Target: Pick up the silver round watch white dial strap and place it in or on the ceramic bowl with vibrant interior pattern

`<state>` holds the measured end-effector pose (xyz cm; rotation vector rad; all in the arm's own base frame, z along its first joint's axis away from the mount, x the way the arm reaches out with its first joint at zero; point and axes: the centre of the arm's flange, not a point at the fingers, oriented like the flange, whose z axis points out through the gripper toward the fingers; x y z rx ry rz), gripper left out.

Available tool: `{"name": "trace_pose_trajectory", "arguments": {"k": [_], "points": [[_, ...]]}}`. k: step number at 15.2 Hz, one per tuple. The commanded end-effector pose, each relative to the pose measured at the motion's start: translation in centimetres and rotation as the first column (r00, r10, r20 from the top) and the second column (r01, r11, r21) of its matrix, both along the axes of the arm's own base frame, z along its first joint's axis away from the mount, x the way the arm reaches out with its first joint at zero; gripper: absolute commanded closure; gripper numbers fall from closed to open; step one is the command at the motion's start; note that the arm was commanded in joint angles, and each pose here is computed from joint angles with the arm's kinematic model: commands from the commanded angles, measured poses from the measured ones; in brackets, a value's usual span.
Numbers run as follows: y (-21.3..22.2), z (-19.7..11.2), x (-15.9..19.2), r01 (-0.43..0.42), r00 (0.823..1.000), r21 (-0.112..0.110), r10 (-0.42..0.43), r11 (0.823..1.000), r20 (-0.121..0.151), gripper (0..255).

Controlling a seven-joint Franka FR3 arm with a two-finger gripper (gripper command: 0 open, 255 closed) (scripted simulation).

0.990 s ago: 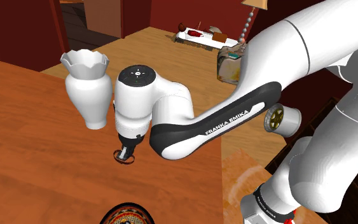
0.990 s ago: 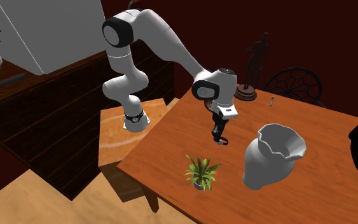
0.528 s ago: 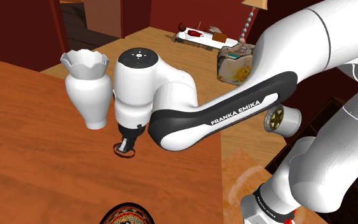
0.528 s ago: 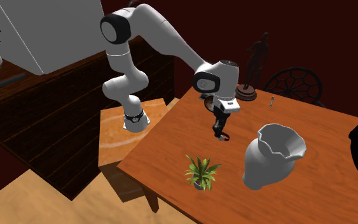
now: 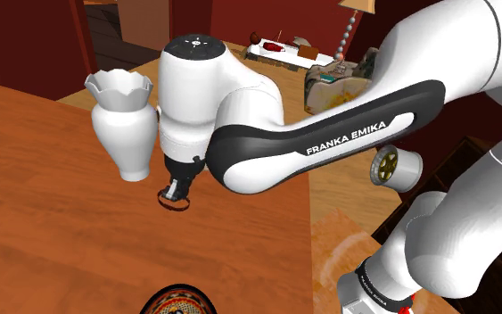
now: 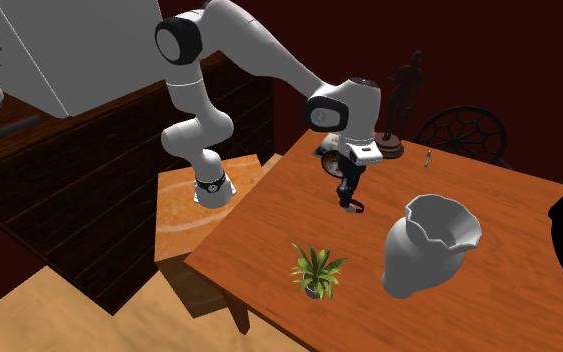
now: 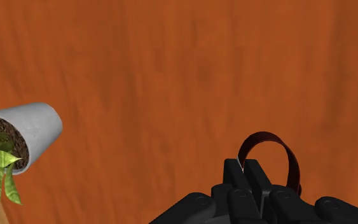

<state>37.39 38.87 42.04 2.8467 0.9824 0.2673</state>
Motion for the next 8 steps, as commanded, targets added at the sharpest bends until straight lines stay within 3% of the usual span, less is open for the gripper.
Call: {"name": "trace_pose_trajectory", "arguments": {"k": [1, 8], "points": [[0.0, 1.2, 0.0, 0.000, 1.000, 0.000, 0.000, 1.000, 0.000, 255], [0.0, 4.5, 0.0, 0.000, 1.000, 0.000, 0.000, 1.000, 0.000, 255]]}}
